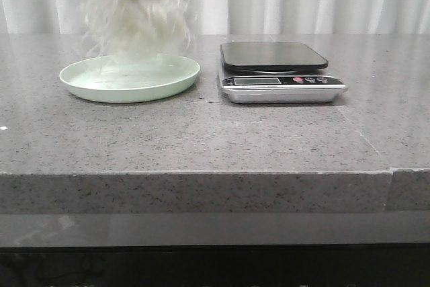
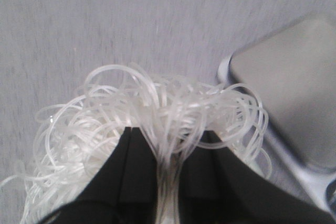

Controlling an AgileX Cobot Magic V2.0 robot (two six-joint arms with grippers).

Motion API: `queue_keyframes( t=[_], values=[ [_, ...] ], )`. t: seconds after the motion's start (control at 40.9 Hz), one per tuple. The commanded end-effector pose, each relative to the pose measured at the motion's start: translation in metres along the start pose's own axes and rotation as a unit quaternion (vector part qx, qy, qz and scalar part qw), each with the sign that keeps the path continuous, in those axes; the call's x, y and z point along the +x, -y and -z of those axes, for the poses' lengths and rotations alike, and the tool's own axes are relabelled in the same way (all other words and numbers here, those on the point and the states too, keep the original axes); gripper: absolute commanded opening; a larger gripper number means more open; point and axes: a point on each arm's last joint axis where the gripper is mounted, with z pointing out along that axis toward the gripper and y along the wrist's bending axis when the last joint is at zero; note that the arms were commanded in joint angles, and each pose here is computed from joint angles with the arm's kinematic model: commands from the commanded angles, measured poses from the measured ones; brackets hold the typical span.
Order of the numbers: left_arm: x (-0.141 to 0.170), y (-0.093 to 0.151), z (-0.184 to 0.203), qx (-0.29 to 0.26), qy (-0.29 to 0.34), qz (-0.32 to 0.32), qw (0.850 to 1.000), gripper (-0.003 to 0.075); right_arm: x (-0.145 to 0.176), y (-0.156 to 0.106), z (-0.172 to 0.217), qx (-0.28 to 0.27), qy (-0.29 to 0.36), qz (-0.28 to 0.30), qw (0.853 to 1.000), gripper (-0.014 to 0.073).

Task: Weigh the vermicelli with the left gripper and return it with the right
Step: 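Lift the vermicelli with the left gripper and carry it over the scale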

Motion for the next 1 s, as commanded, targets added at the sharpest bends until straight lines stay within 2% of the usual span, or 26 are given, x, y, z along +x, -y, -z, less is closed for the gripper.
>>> queue_keyframes(
  t=[0.0, 0.244, 0.415, 0.684, 0.83, 0.904, 0.977],
  values=[
    [-0.052, 0.006, 0.042, 0.006, 0.123, -0.002, 0.992, 0.0142, -0.014, 0.0, 0.003, 0.0, 0.048, 0.002, 0.999, 0.0524],
    [-0.088, 0.03, 0.046, 0.033, 0.178, -0.012, 0.983, 0.0142, -0.014, 0.0, 0.003, 0.0, 0.048, 0.002, 0.999, 0.0524],
    [-0.102, 0.056, 0.028, 0.058, 0.189, -0.029, 0.98, 0.0142, -0.014, 0.0, 0.003, 0.0, 0.048, 0.002, 0.999, 0.0524],
    [-0.095, 0.092, -0.014, 0.089, 0.167, -0.043, 0.981, 0.0142, -0.014, 0.0, 0.003, 0.0, 0.047, 0.002, 0.999, 0.0524],
    [-0.082, 0.101, -0.037, 0.094, 0.146, -0.047, 0.984, 0.015, -0.014, 0.0, 0.003, 0.0, 0.044, 0.002, 0.999, 0.0524],
    [-0.077, 0.103, -0.046, 0.095, 0.135, -0.048, 0.985, 0.0176, -0.013, 0.0, 0.003, 0.0, 0.043, 0.002, 0.999, 0.0524],
    [-0.073, 0.104, -0.051, 0.095, 0.129, -0.049, 0.986, 0.0244, -0.013, 0.0, 0.003, 0.0, 0.043, 0.002, 0.999, 0.0524]
  ],
)
